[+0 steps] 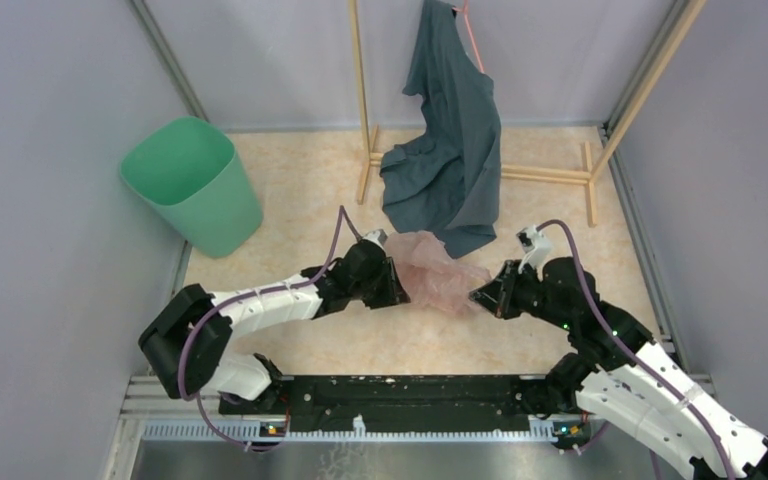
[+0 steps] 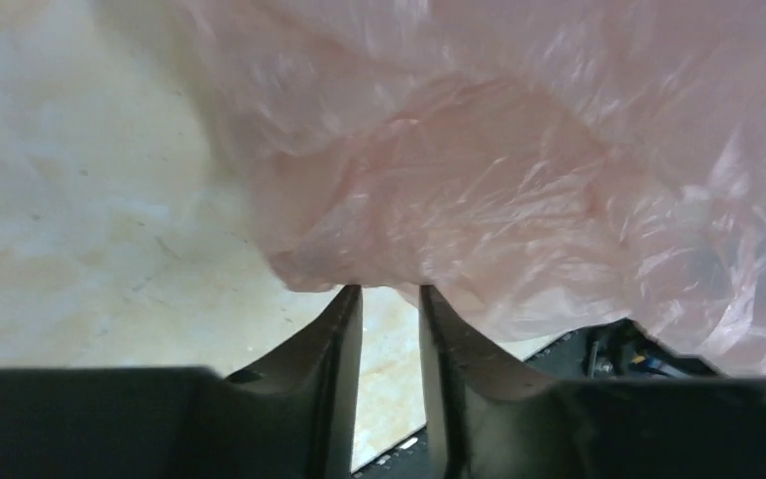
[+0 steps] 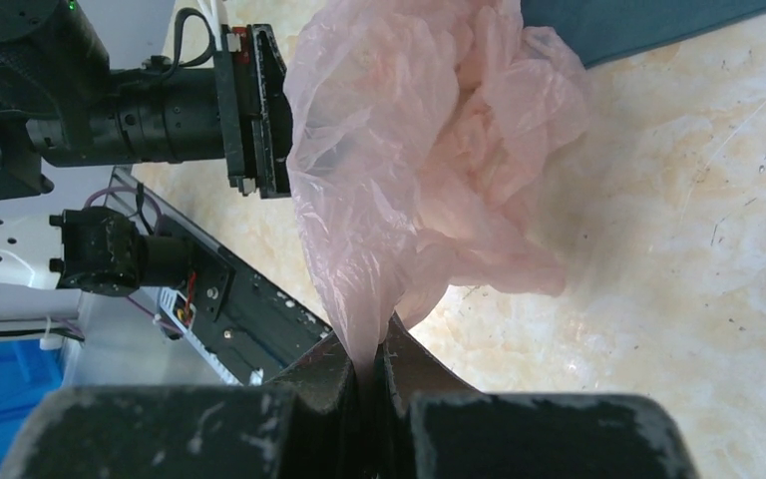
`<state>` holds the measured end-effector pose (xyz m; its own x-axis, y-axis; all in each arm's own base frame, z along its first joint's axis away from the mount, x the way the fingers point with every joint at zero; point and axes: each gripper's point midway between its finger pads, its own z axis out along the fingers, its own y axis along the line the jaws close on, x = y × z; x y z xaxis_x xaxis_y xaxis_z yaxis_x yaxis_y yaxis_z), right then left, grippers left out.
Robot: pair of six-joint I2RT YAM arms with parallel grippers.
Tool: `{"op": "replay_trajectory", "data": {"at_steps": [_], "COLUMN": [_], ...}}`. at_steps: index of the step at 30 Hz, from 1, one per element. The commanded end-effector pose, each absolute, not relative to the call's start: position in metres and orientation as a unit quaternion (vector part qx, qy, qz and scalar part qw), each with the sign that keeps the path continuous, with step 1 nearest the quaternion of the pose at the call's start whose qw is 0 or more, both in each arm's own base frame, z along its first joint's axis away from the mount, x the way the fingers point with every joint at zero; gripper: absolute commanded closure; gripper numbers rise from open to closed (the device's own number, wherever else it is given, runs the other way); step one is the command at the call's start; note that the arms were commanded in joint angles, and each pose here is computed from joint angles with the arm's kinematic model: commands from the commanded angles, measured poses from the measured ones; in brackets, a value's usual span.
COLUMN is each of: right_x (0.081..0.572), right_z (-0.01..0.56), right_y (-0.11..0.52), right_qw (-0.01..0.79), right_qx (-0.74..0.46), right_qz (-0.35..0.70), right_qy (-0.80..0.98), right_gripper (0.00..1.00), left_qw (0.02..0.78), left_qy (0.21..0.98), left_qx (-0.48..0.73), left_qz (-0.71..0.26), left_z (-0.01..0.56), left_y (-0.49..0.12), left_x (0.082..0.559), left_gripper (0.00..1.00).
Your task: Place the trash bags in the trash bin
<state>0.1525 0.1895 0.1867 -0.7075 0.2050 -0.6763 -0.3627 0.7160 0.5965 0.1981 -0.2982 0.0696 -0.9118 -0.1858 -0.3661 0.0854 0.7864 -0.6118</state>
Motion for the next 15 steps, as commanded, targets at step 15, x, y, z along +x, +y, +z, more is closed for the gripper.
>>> {"op": "replay_trajectory", "data": {"at_steps": [15], "right_x": [0.146], "right_z": [0.186], "right_y": [0.187], "right_qw": [0.374], "right_qx": [-0.058], "right_qz": [0.376], "right_qy": [0.846], "right_gripper": [0.98], "left_qw": [0.426], "left_qy": [0.852], "left_qx": [-0.078], "left_qz": [-0.294], "left_z": [0.235], "left_y": [-0.18], "left_x": [0.19], "left_gripper": [0.99]}}
